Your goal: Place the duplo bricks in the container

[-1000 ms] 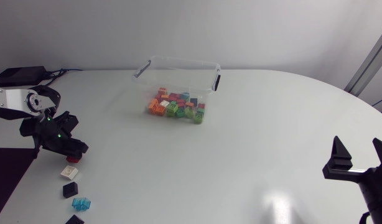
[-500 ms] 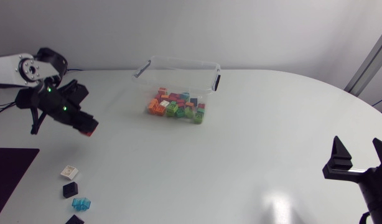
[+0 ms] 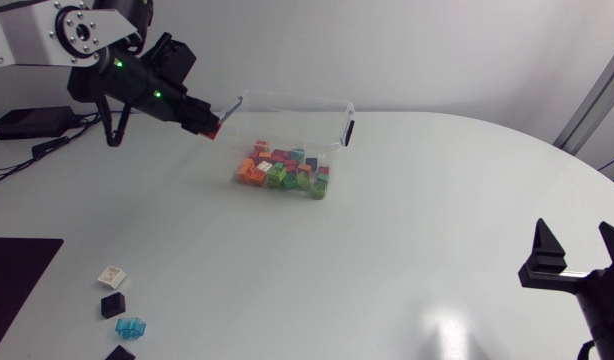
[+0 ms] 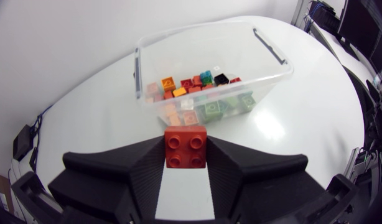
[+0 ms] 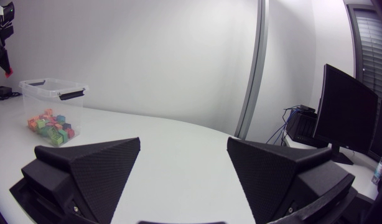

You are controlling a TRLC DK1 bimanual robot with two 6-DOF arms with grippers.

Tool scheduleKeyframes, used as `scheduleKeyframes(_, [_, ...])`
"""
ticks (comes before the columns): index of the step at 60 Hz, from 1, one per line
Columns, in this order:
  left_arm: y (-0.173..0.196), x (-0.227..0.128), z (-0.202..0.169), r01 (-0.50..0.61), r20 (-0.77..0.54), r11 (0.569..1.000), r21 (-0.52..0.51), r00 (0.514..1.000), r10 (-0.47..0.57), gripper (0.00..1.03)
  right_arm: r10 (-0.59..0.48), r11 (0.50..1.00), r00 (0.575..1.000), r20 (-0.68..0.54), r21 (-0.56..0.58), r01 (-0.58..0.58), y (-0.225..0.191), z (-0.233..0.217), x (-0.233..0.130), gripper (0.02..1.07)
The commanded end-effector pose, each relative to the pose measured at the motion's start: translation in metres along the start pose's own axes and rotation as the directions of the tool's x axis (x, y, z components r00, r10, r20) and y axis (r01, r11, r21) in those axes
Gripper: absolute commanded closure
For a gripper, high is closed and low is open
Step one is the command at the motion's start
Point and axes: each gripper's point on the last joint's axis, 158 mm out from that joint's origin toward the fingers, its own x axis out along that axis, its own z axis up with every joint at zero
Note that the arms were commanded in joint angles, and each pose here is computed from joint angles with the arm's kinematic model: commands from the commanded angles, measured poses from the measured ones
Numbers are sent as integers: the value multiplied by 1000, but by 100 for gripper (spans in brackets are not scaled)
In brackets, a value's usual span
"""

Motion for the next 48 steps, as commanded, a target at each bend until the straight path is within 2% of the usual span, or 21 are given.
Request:
scheduleKeyframes(1, [-11,3,35,10,94,1000,14,995,-11,96,2,1000,1000,-20,-3,-2,1,-9,1,6])
scheduleKeyframes(7, [-21,6,63,5,187,999,53,982,-15,96,2,1000,1000,-20,-4,-3,1,-9,1,6])
scheduleKeyframes(23, [-34,25,112,4,289,996,92,957,-31,96,2,1000,1000,-19,-4,-2,1,-9,1,6])
scheduleKeyframes(35, [-27,45,142,9,297,997,70,954,-30,96,2,1000,1000,-19,-3,-2,1,-9,1,6])
scheduleKeyframes(44, [-22,60,149,16,275,999,52,961,-30,95,2,1000,1000,-20,-3,-2,1,-9,1,6])
scheduleKeyframes(47, [-23,68,145,24,246,998,50,968,-35,89,2,1000,1000,-20,-4,-3,1,-9,1,6])
scheduleKeyframes(48, [-22,74,142,26,230,999,47,972,-36,82,2,1000,1000,-20,-3,-2,1,-9,1,6])
